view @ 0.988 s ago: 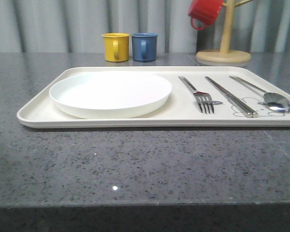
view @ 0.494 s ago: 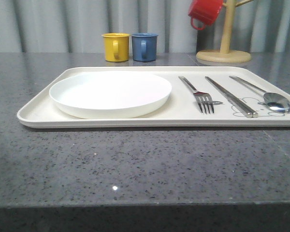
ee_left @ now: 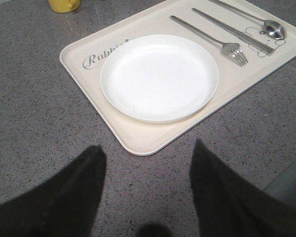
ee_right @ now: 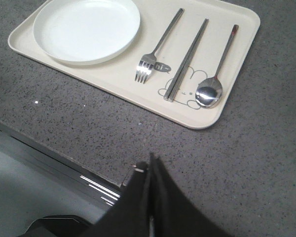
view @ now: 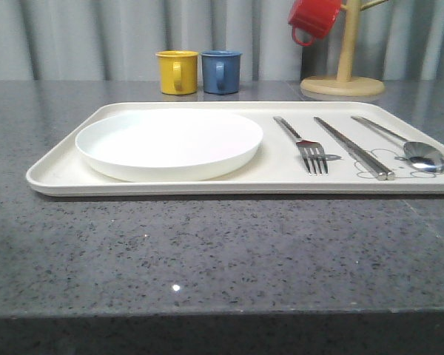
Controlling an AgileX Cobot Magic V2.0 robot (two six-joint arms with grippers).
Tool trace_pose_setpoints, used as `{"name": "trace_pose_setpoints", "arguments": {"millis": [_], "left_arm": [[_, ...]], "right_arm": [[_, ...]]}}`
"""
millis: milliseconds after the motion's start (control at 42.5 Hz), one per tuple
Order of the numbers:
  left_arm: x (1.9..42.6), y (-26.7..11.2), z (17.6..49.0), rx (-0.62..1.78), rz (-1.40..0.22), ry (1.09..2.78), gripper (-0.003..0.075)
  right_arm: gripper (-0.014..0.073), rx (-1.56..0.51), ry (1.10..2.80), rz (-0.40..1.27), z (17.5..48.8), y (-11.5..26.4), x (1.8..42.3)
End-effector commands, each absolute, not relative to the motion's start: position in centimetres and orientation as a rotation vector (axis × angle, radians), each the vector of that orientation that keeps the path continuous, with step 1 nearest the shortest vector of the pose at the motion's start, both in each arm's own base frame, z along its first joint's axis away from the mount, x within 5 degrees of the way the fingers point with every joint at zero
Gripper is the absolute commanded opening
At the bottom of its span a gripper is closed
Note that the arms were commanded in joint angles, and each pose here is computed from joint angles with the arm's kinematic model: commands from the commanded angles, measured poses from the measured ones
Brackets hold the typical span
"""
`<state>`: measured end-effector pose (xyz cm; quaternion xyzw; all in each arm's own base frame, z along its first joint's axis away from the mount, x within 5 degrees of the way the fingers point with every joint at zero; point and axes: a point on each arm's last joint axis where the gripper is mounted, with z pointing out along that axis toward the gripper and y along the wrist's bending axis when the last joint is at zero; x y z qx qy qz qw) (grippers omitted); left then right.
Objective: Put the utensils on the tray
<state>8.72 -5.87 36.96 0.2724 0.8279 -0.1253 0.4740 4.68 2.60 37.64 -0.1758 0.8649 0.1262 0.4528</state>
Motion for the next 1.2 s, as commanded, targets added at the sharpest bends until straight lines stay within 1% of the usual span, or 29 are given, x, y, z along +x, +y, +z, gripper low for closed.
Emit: {"name": "trace_pose_setpoints", "arguments": {"millis": [0, 141, 188, 612, 706, 776, 847, 918, 1035, 1176], "left_arm": [[8.8, -6.1, 38.3, 0.635, -0.349, 1.937, 0.0194], [8.8, -6.1, 38.3, 0.635, -0.349, 1.937, 0.0013], [8.8, -6.1, 38.3, 0.635, -0.349, 1.937, -0.002], [8.7, -6.0, 38.4, 0.632, -0.351, 1.93, -0.002], [8.6, -5.2, 38.4, 0.586, -0.302, 1.905, -0.002], [8.3, -4.4, 38.3, 0.519, -0.282, 1.855, -0.002], [7.8, -3.5, 37.8, 0.435, -0.26, 1.763, -0.002], [7.2, -2.7, 36.7, 0.371, -0.22, 1.681, -0.002], [6.2, -1.6, 33.6, 0.27, -0.149, 1.597, -0.002], [5.7, -0.8, 28.3, 0.178, -0.064, 1.552, -0.002]], "right_arm": [[-0.0067, -0.417, 2.052, 0.317, 38.8, 2.7, 4.9], [-0.0067, -0.418, 2.056, 0.317, 38.8, 2.6, 4.9], [-0.0067, -0.418, 2.056, 0.317, 38.8, 2.6, 4.9], [-0.0067, -0.418, 2.056, 0.317, 38.8, 2.6, 4.9], [-0.0067, -0.418, 2.056, 0.317, 38.8, 2.6, 4.9], [-0.0067, -0.418, 2.056, 0.317, 38.8, 2.6, 4.9], [-0.0067, -0.418, 2.056, 0.317, 38.8, 2.6, 4.9], [-0.0067, -0.418, 2.056, 0.317, 38.8, 2.6, 4.9], [-0.0067, -0.418, 2.056, 0.317, 38.8, 2.6, 4.9], [-0.0067, -0.418, 2.057, 0.316, 38.8, 2.6, 4.9]]}}
